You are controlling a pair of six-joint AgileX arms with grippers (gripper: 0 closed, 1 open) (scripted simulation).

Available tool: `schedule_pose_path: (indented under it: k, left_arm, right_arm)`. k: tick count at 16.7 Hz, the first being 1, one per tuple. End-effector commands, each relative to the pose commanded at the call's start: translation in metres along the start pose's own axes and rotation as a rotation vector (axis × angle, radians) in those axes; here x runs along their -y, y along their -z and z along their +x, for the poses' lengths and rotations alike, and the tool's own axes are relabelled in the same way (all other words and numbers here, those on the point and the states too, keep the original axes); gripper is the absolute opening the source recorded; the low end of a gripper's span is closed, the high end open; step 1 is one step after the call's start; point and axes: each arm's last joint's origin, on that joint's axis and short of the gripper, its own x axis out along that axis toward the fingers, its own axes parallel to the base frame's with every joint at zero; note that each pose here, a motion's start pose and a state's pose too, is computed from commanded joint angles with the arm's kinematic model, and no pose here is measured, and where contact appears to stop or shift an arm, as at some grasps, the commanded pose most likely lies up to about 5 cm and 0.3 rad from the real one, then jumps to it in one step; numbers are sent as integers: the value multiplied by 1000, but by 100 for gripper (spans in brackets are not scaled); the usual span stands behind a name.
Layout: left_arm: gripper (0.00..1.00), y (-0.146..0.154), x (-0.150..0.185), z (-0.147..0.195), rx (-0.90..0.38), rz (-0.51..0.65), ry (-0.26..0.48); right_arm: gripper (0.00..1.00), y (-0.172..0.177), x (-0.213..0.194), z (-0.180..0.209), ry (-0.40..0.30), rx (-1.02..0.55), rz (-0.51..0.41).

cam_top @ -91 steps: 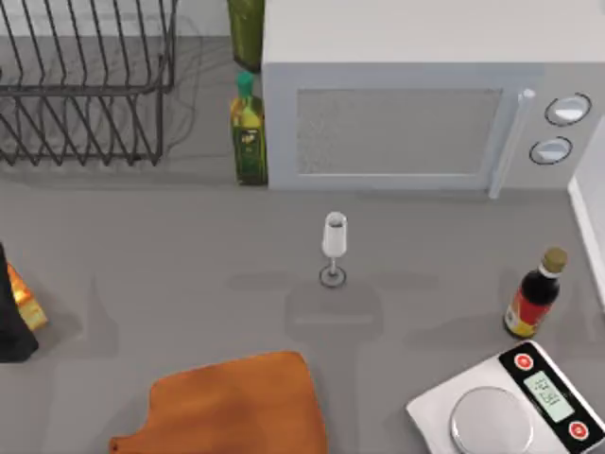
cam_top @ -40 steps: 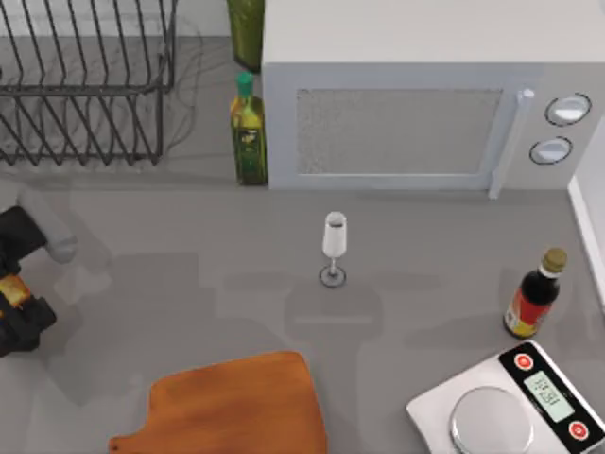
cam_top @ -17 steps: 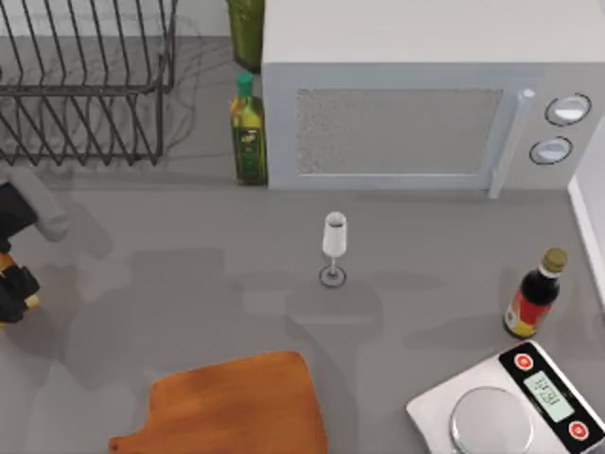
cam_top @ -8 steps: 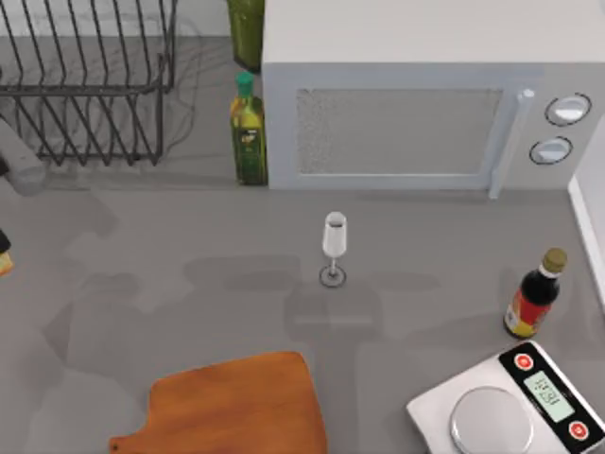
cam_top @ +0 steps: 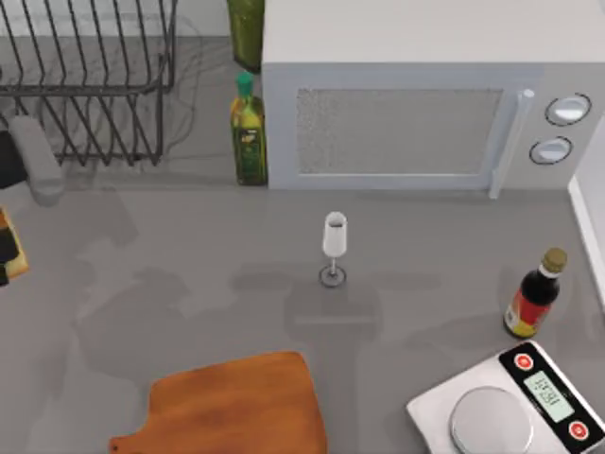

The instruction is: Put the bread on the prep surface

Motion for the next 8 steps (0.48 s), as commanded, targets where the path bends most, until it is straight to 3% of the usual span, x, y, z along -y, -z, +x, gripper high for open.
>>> schedule_pose_path:
  k: [4, 8]
  left_arm:
    - [0, -25, 29, -12, 22, 429, -4]
    - [0, -50, 67, -14, 37, 1035, 25]
  right_arm:
    - [100, 0, 0, 0, 0, 0, 0]
    - [100, 0, 0, 0, 0, 0, 0]
